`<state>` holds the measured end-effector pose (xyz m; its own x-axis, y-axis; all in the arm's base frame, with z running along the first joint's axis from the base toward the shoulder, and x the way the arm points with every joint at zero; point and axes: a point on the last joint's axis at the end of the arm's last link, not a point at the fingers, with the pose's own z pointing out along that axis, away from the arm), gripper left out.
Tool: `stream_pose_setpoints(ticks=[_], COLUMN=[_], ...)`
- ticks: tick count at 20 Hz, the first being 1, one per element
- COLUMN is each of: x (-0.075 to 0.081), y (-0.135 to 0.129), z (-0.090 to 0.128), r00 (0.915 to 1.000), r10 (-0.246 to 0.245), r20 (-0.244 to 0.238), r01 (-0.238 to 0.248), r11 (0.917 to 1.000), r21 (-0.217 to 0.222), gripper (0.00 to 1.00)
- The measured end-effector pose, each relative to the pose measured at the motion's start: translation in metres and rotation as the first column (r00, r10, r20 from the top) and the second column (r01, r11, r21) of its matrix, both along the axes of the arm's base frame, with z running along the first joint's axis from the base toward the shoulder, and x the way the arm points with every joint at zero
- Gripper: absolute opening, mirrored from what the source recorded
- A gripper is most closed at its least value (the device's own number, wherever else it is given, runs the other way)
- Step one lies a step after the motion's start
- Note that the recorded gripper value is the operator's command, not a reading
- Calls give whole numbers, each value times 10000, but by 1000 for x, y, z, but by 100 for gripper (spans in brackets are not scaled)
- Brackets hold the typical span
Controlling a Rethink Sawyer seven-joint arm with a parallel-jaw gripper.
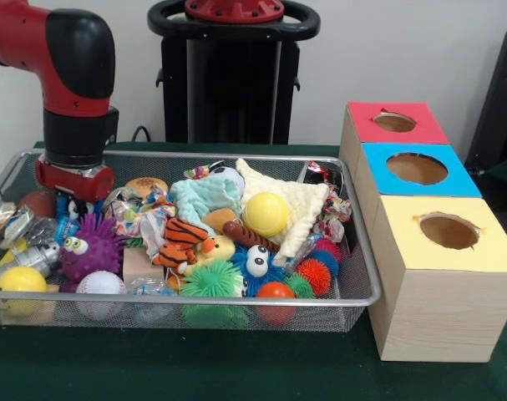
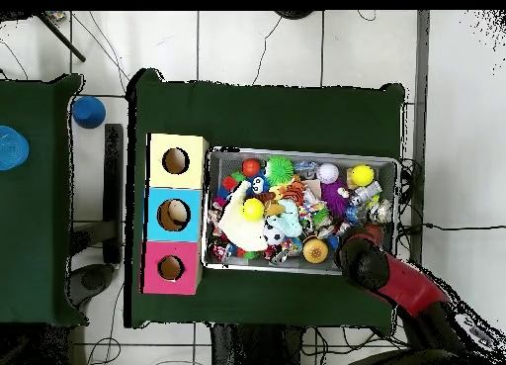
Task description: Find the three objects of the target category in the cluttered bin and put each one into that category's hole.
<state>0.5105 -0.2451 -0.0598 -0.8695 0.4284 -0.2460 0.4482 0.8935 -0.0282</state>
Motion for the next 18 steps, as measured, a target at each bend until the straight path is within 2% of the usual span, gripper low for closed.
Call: stream_pose_setpoints(ticks=[6,9,13,15,18], x=[2,0,-5,-4,-2], y=[6,11,22,28,32], z=[6,15,31,42,55], r00=[9995,9969,9857,9774,9703], r10=[139,191,280,348,415], r20=[-279,-761,-1659,-2087,-2384], r01=[-137,-173,-189,-210,-255], r11=[9999,9996,9982,9975,9972], r21=[63,238,563,681,697], gripper=[0,0,0,0,0])
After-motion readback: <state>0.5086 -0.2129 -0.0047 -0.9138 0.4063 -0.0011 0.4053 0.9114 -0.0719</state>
